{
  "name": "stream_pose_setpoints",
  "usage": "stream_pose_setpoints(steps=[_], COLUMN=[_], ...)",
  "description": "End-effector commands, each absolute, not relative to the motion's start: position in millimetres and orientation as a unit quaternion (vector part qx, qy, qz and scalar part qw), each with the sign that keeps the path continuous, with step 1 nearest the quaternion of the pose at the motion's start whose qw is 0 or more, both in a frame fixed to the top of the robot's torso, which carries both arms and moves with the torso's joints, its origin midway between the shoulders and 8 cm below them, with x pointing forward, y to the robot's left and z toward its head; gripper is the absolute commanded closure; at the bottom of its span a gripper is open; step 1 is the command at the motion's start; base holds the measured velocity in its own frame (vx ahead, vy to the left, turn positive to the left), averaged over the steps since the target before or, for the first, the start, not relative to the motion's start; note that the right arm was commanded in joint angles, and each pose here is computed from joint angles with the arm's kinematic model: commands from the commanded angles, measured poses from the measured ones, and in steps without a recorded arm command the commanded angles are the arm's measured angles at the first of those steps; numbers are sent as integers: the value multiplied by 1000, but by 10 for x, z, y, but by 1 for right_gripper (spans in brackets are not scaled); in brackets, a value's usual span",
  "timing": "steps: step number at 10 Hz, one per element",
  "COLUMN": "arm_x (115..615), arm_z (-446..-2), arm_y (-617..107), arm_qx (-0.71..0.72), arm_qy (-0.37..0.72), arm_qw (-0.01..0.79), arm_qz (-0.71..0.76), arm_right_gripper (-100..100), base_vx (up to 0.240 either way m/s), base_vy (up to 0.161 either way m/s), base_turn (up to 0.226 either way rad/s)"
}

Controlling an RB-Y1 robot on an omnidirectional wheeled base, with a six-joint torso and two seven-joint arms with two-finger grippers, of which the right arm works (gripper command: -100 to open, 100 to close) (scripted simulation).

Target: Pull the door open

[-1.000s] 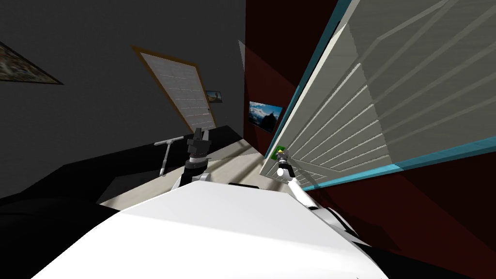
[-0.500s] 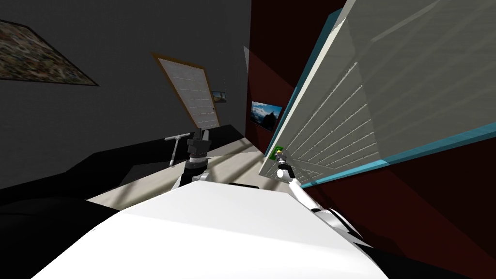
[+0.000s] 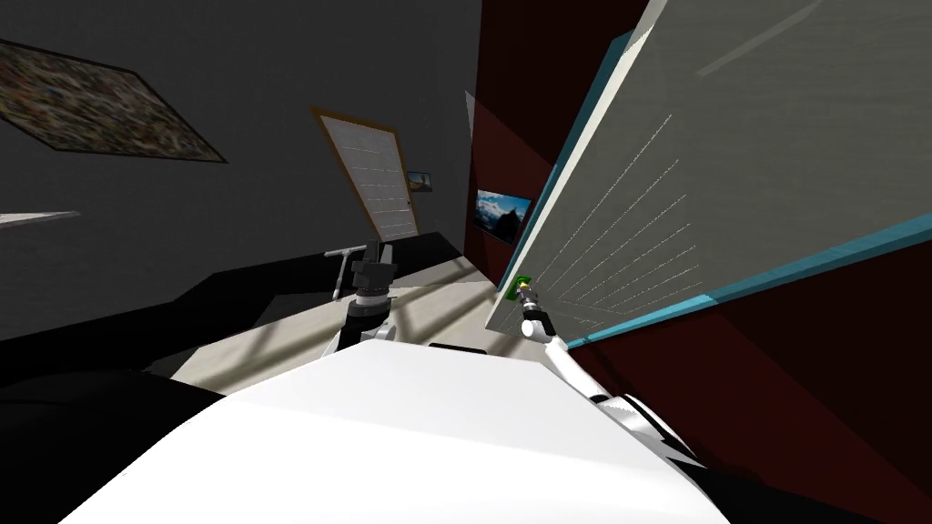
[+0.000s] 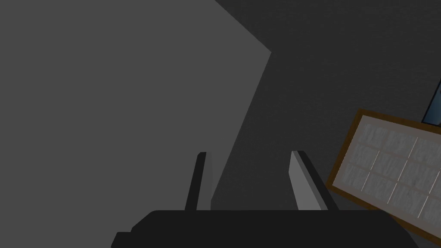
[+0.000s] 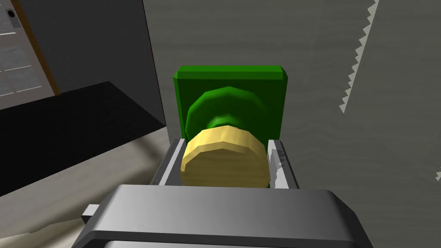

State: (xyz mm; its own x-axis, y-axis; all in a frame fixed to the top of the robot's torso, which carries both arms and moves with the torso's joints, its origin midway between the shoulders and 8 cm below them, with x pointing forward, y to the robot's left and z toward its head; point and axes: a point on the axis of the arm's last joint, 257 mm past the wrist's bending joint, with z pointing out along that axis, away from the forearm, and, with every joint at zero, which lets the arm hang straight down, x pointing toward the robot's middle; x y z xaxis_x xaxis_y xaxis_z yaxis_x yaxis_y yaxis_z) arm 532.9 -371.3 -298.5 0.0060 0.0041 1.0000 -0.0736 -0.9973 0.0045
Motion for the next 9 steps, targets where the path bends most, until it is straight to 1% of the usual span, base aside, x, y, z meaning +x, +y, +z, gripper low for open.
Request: stream_pose_setpoints(steps=[1, 2, 6, 8, 9], arm_x=[5294, 5275, 5211, 5169, 5161], arm_z=[-2972, -2968, -2962, -3006, -3002], arm_y=[-3674, -3653, -3586, -3563, -3558], arm_qx=[708, 707, 707, 710, 710], arm_qy=[-18, -14, -2, 4, 5], arm_qw=[20, 16, 2, -3, -4], arm_qz=[706, 707, 707, 704, 704], arm_right_gripper=[100, 100, 100, 100, 100], base_vx=[-225, -200, -179, -104, -207], base_vy=[-77, -47, -87, -37, -78], base_turn=[122, 107, 88, 65, 102])
